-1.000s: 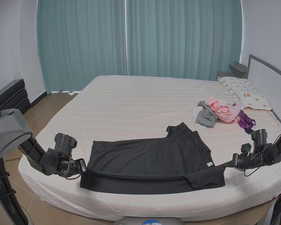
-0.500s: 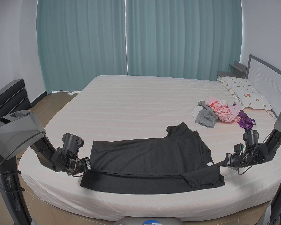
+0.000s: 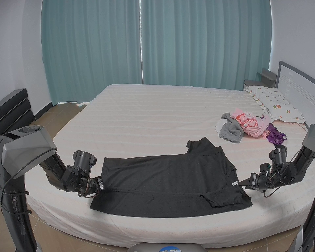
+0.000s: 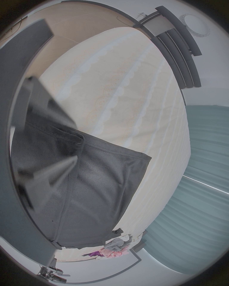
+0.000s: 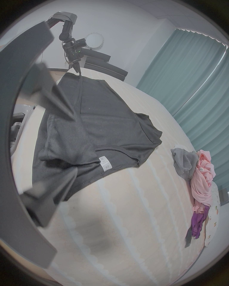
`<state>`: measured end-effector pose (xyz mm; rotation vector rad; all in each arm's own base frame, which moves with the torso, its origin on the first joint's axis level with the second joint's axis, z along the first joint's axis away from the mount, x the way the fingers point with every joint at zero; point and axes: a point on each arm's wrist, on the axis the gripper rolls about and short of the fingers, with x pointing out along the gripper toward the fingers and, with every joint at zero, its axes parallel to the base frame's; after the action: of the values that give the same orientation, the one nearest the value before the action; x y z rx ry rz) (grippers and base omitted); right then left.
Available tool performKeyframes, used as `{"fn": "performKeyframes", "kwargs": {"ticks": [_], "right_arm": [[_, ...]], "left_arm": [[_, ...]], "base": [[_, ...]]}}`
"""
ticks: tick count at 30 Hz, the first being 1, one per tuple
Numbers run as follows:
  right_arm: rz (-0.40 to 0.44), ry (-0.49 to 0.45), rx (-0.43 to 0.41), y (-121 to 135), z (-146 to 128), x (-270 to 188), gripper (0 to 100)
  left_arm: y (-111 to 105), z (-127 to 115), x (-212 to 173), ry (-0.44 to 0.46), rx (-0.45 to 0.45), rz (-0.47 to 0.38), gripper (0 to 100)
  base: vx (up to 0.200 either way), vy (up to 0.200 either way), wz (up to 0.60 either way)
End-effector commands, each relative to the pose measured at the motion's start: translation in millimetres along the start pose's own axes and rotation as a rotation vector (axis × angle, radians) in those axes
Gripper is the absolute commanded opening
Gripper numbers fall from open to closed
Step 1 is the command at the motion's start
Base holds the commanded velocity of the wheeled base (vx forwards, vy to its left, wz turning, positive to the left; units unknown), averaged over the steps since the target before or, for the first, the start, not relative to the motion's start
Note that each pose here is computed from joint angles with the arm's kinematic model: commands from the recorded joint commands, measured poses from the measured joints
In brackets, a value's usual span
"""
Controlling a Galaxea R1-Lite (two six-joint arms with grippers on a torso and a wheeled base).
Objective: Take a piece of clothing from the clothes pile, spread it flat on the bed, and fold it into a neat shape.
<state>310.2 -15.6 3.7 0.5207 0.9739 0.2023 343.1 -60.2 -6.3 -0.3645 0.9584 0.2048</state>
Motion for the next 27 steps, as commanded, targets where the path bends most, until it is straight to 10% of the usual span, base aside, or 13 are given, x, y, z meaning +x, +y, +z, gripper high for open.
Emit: {"fn": "performKeyframes", "kwargs": {"ticks": [1, 27], "right_arm": [[0.011, -0.016, -0.001, 4.8, 1.6, -1.6, 100], [0.164, -0.228, 0.067, 42.5, -43.6, -33.3, 100]], "left_arm": [[0.8, 0.7, 0.4, -0.001, -0.004, 0.002, 100], [9.5, -9.1, -86.3, 0.001, -0.201, -0.136, 100]], "base": [[0.0, 0.0, 0.0], [0.0, 0.0, 0.0]]}}
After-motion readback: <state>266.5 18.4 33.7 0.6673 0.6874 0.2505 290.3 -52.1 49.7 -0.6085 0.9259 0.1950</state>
